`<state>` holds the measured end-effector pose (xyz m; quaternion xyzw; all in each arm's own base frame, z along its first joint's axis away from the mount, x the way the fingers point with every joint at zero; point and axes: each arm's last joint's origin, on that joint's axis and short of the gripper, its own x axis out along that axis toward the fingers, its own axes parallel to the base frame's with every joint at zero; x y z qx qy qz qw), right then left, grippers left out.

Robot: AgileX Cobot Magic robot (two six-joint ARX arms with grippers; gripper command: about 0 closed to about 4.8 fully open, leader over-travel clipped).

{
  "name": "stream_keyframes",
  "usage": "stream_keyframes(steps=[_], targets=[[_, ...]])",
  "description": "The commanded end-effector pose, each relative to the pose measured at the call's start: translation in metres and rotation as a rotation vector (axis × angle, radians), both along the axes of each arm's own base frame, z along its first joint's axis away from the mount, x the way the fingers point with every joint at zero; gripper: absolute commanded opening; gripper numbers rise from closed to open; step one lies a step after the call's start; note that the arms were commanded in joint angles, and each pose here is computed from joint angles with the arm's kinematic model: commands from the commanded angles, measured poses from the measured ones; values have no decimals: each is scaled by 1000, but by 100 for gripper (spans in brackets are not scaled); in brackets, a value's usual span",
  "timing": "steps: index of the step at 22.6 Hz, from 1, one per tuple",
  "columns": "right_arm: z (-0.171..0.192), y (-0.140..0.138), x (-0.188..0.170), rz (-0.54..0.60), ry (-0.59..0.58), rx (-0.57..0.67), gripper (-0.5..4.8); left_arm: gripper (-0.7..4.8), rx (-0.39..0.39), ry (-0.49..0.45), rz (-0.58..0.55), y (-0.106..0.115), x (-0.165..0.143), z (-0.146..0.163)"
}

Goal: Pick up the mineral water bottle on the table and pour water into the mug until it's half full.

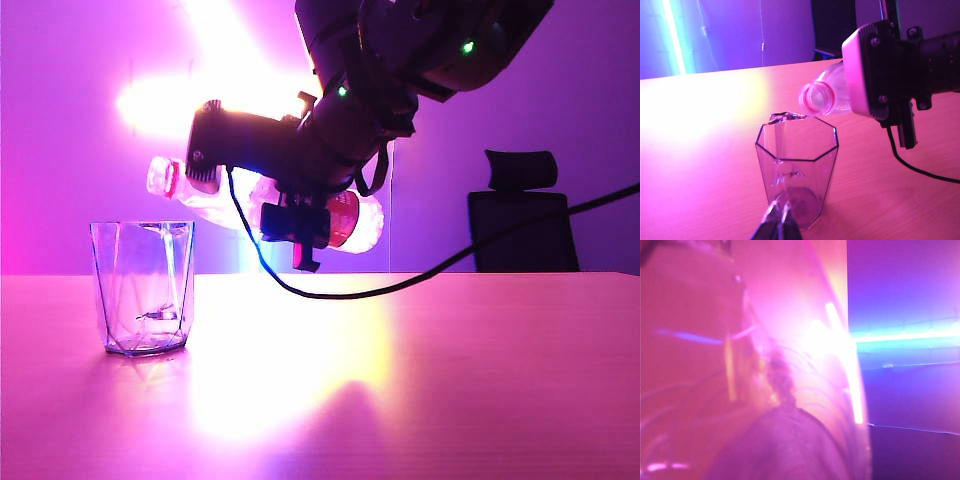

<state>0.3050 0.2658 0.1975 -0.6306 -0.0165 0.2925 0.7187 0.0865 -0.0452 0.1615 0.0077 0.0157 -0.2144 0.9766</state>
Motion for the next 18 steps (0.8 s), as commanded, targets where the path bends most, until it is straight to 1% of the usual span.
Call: stream_keyframes(steps=[1,6,10,18], targets=[[14,2,2,-18,-107,16,247,-2,-10,-13,-3,0,0,3],[16,1,3,-30,-155,-38,247,-2,-10,-13,-3,0,0,3],[16,1,4,-43,-173,-64,247,-2,-10,-13,-3,0,0,3],[17,1,4,-32,-201,-116,247,-2,-10,-13,-3,0,0,3]])
